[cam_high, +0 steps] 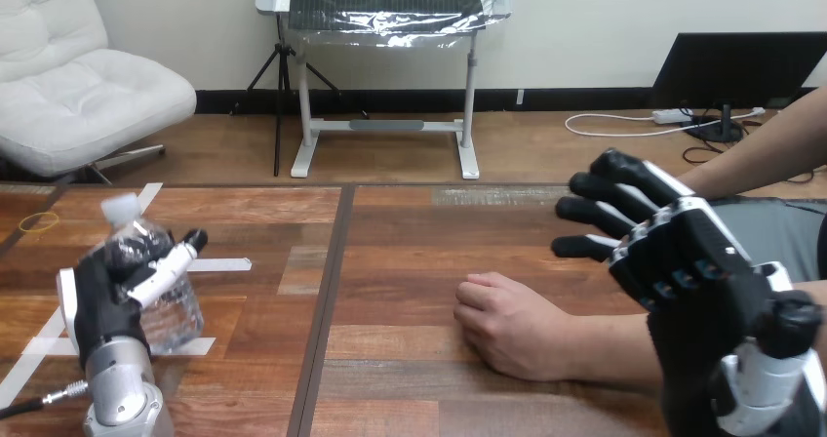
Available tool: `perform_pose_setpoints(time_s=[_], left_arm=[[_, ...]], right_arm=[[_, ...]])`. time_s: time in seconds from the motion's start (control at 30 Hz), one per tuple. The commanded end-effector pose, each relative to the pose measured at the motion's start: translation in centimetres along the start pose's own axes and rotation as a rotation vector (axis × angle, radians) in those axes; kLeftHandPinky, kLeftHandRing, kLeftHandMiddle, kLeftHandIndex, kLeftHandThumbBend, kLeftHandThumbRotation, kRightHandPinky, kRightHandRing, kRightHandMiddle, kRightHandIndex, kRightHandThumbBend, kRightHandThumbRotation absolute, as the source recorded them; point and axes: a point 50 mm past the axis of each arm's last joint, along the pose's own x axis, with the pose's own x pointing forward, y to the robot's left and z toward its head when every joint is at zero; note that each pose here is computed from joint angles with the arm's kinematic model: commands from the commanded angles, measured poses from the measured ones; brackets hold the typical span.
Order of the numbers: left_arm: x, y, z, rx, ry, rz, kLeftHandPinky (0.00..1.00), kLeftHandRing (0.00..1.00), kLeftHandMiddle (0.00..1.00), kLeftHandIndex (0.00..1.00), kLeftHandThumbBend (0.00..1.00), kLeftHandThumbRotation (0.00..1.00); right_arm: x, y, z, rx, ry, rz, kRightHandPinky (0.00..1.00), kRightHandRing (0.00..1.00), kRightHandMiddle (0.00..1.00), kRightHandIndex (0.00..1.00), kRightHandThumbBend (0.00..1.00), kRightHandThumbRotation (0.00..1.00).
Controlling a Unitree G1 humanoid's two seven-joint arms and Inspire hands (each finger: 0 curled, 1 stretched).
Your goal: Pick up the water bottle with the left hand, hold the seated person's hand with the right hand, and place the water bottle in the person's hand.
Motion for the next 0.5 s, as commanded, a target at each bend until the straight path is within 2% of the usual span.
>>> perform_pose_setpoints(time_s=[0.0, 0.23, 0.47], left_arm=[[0.2, -1.7, 5.0, -0.059, -0.272, -0.062, 0.24, 0.28, 0.33, 0.38, 0.60, 0.00], [-1.0, -2.2, 6.2, -0.076, -0.371, -0.094, 0.24, 0.27, 0.32, 0.37, 0.62, 0.00], [-2.5, -2.7, 7.6, -0.093, -0.473, -0.137, 0.23, 0.27, 0.31, 0.36, 0.62, 0.00]], right_arm=[[1.6, -0.3, -0.1, -0.035, -0.058, 0.025, 0.67, 0.77, 0.78, 0.81, 0.91, 0.97], [2.3, -1.1, -0.8, -0.111, -0.044, 0.059, 0.67, 0.76, 0.78, 0.81, 0.87, 0.95], [3.3, -2.0, -0.9, -0.237, -0.028, 0.113, 0.66, 0.75, 0.78, 0.81, 0.86, 0.94]])
